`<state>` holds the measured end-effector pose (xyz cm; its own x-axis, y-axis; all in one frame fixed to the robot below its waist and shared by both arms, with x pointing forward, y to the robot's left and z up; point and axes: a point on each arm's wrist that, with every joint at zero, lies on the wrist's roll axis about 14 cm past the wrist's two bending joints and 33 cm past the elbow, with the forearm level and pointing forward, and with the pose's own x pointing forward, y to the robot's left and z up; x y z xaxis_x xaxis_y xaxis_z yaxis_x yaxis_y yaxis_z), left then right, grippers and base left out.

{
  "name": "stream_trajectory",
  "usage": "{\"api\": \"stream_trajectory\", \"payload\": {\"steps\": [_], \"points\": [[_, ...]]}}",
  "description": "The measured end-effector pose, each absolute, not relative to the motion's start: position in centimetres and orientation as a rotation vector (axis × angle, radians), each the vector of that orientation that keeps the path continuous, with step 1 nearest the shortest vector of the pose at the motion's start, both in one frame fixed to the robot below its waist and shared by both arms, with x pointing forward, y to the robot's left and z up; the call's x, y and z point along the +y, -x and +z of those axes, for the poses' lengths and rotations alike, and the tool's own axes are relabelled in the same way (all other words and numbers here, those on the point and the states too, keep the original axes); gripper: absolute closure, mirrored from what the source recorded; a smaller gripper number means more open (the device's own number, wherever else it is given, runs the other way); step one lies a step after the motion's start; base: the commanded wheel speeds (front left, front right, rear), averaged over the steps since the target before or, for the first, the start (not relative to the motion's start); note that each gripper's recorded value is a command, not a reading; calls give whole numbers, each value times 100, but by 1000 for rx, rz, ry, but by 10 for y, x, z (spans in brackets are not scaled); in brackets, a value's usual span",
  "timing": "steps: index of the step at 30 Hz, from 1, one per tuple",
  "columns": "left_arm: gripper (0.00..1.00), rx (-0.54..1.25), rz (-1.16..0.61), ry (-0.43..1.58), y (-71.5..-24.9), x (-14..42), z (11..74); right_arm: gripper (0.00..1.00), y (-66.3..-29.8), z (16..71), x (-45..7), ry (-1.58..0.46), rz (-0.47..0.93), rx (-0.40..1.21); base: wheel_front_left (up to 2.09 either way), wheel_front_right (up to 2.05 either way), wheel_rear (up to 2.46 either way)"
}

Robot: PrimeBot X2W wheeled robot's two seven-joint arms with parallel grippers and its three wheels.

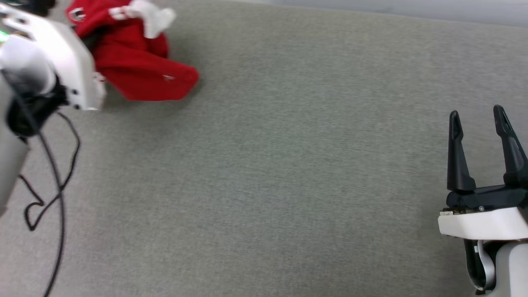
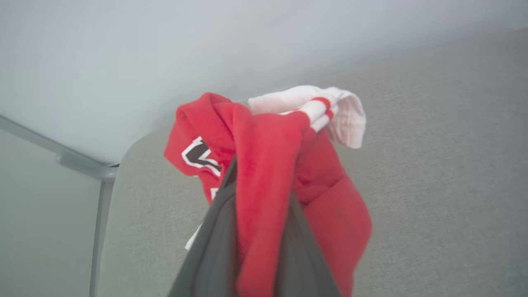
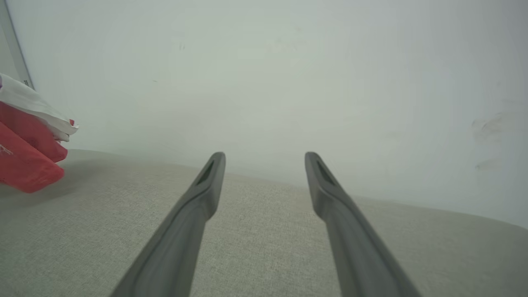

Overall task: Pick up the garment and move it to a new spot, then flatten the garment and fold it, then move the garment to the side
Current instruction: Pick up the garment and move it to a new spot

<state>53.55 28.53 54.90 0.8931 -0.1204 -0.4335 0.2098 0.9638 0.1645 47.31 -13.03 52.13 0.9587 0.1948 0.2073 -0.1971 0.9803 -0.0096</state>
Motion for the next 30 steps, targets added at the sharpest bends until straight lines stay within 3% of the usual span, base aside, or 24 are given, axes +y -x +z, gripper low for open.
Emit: {"api": "stream_trajectory", "payload": {"steps": [10, 19, 24, 30], "points": [[100, 330, -640, -337, -540, 101, 557, 0, -447, 536, -184, -9, 58, -222, 0, 0, 0], [100, 257, -1039, -354, -495, -46, 546, 0, -420, 542, -236, 13, -84, -217, 0, 0, 0], [100, 281, -1185, -346, -464, -89, 524, 0, -412, 541, -251, 25, -129, -208, 0, 0, 0], [100, 467, -1224, -337, -431, -86, 456, 0, -414, 537, -252, 24, -132, -198, 0, 0, 0]]}}
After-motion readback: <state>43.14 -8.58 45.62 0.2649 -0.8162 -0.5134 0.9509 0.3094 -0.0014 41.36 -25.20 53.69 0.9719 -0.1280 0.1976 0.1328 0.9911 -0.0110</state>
